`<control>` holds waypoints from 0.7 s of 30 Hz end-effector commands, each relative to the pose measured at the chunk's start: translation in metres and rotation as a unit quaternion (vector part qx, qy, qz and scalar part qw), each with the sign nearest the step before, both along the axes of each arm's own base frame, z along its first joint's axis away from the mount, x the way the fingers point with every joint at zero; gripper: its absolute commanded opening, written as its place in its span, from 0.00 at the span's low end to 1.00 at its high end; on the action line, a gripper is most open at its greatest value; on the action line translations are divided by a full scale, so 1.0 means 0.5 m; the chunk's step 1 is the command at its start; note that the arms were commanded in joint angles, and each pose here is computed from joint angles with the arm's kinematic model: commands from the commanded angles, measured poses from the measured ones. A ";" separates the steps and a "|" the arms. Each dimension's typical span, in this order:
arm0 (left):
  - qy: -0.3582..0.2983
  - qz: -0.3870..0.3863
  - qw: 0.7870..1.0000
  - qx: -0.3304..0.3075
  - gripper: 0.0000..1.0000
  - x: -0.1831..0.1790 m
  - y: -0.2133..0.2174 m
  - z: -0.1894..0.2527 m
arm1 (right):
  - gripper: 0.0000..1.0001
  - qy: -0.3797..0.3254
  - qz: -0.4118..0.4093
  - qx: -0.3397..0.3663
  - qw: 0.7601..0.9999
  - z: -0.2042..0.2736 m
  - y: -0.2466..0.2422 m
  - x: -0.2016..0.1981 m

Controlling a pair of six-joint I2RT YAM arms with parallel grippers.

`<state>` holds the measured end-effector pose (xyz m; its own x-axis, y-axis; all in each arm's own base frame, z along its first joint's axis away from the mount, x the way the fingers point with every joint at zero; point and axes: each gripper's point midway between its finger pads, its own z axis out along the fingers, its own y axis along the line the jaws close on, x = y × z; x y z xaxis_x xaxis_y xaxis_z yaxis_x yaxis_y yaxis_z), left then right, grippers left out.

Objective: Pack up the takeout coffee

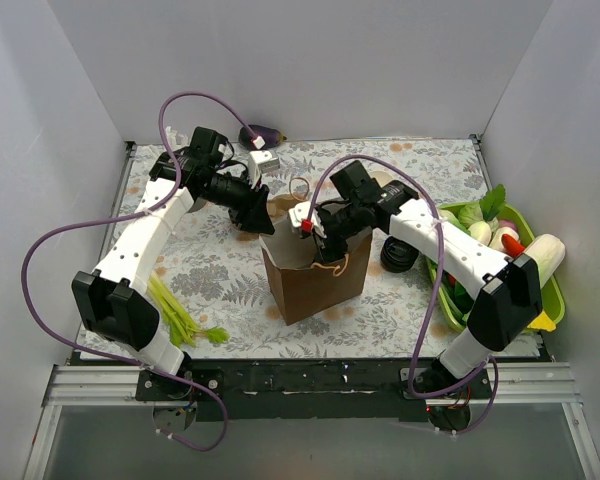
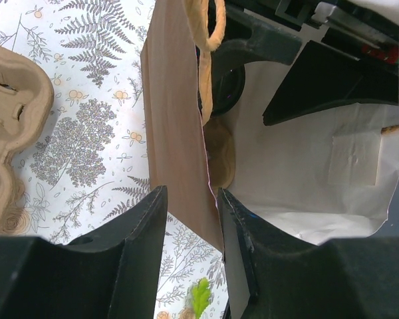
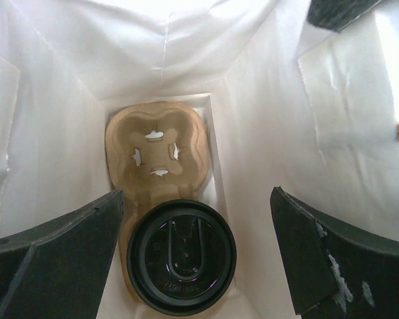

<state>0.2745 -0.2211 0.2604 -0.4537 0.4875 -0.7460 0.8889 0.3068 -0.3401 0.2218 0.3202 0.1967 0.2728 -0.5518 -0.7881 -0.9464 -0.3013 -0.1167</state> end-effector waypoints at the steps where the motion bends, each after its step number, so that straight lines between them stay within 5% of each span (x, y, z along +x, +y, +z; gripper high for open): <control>1: -0.021 -0.003 1.000 -0.013 0.35 -0.012 0.001 0.031 | 0.98 0.003 0.008 0.026 1.000 0.055 0.016 -0.013; 15: -0.029 0.000 0.999 -0.013 0.35 -0.008 0.000 0.029 | 0.98 -0.025 -0.006 0.058 0.998 0.188 0.015 -0.013; 21: -0.057 0.001 0.997 -0.048 0.53 0.001 -0.016 0.074 | 0.98 -0.049 -0.036 0.089 0.994 0.288 0.012 -0.008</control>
<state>0.2782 -0.2232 0.2624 -0.4480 0.4730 -0.7587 0.8906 0.3104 -0.3324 0.2275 0.3309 0.2898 0.3053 -0.4791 -0.8229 -0.9462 -0.2499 -0.2056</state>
